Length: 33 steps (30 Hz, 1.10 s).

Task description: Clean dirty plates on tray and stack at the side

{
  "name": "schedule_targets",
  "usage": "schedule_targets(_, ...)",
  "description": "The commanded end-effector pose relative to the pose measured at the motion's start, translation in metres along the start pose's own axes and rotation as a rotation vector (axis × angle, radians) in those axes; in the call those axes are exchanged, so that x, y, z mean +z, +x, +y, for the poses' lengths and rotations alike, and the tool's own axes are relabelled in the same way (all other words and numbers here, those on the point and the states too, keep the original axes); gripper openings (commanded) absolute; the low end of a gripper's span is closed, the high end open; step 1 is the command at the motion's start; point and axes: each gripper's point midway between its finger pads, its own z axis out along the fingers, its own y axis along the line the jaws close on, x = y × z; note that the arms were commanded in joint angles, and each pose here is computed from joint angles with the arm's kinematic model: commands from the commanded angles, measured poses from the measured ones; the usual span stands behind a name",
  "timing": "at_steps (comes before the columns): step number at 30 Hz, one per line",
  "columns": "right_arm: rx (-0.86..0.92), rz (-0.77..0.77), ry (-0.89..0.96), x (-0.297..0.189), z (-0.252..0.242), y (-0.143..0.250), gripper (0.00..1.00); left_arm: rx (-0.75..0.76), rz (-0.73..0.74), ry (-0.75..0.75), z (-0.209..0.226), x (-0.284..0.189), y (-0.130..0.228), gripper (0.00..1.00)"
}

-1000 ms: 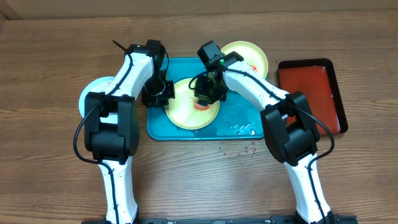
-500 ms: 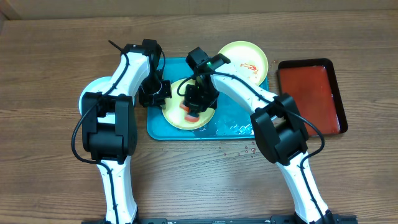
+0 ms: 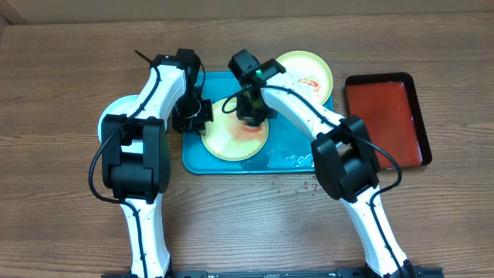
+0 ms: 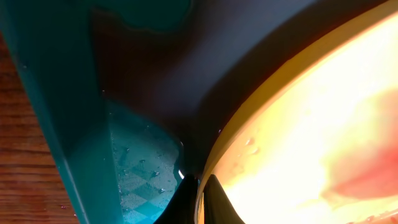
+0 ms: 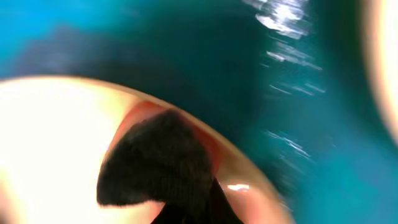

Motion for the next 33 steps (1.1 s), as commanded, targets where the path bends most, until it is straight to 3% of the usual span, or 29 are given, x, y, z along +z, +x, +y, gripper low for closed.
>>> schedule_targets(1,-0.066,0.240,-0.238,0.048,0.036,0.043,0.04,0.009,-0.006,-0.024,0.004,0.006,-0.003,0.04)
schedule_targets(4,-0.107,0.351,-0.344,0.045,0.057,0.071,0.04,0.009,-0.007,-0.024,0.004,0.006,-0.003,0.04)
schedule_targets(12,-0.083,0.437,-0.247,0.031,0.029,0.088,0.04,0.008,-0.008,-0.024,0.005,0.005,-0.004,0.04)
schedule_targets(18,-0.037,0.219,0.178,0.002,-0.056,0.042,0.04,0.008,-0.007,-0.025,0.005,0.006,-0.003,0.04)
schedule_targets(22,-0.067,0.093,0.309,-0.004,-0.073,0.019,0.04,0.009,-0.008,-0.025,0.005,0.005,-0.004,0.04)
schedule_targets(28,-0.127,-0.054,0.284,0.003,-0.040,0.002,0.04,0.008,-0.006,-0.021,0.004,0.006,-0.003,0.04)
schedule_targets(33,-0.162,-0.030,0.029,0.013,0.025,0.014,0.04,0.008,-0.004,-0.022,0.004,0.006,-0.003,0.04)
